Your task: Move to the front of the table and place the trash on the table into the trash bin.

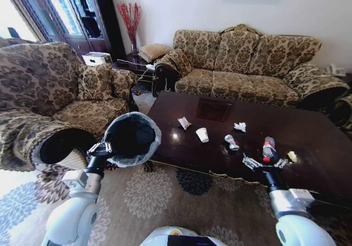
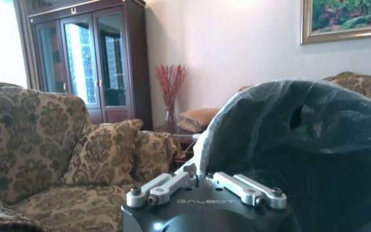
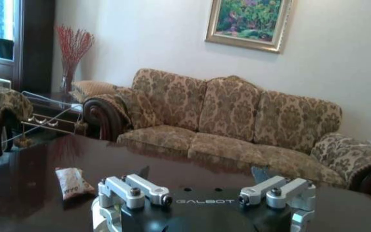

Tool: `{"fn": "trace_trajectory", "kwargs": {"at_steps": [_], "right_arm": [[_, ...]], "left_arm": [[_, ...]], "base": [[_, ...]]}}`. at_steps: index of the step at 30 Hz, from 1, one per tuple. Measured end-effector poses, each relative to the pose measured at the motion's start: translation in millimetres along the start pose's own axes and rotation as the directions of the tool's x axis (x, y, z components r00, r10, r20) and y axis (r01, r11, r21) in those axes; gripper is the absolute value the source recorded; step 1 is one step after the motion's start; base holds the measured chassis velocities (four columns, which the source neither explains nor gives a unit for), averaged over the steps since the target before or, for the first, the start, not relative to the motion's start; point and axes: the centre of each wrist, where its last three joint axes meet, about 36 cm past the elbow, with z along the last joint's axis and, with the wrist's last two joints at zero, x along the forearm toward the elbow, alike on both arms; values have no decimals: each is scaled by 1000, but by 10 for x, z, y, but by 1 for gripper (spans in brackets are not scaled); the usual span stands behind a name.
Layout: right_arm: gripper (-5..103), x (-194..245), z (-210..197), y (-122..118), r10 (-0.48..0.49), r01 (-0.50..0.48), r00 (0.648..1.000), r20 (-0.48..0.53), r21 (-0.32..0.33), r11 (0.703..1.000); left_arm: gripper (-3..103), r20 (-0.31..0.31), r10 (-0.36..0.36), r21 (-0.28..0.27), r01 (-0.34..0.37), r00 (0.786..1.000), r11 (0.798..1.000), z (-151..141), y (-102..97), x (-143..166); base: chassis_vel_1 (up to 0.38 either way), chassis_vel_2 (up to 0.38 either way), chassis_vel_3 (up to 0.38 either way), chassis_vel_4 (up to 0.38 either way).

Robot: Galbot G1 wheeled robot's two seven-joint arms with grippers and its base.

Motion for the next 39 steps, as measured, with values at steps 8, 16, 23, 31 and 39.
{"fn": "trace_trajectory", "kwargs": {"at_steps": [8,16,23,31,39], "right_arm": [[100,-1,1,0,0,0,1000,0,-1,1000],[100,0,2,0,1,-1,1000,-1,-1,1000],[100,1,2,-1,1,-1,1000,-1,-2,1000],[100,1,1,-1,1,-1,1000,0,-2,1000],[100,1,0,0,1,-1,1000,0,-2,1000]], "left_arm": [[1,0,1,0,-1,1000,1000,1,0,-1],[1,0,1,0,-1,1000,1000,2,0,-1],[1,0,1,1,-1,1000,1000,1,0,-1],[1,0,1,1,-1,1000,1000,1,0,-1],[1,0,1,1,-1,1000,1000,1,0,-1]], "base": [[0,0,0,0],[0,0,0,0],[0,0,0,0],[0,0,0,0],[0,0,0,0]]}}
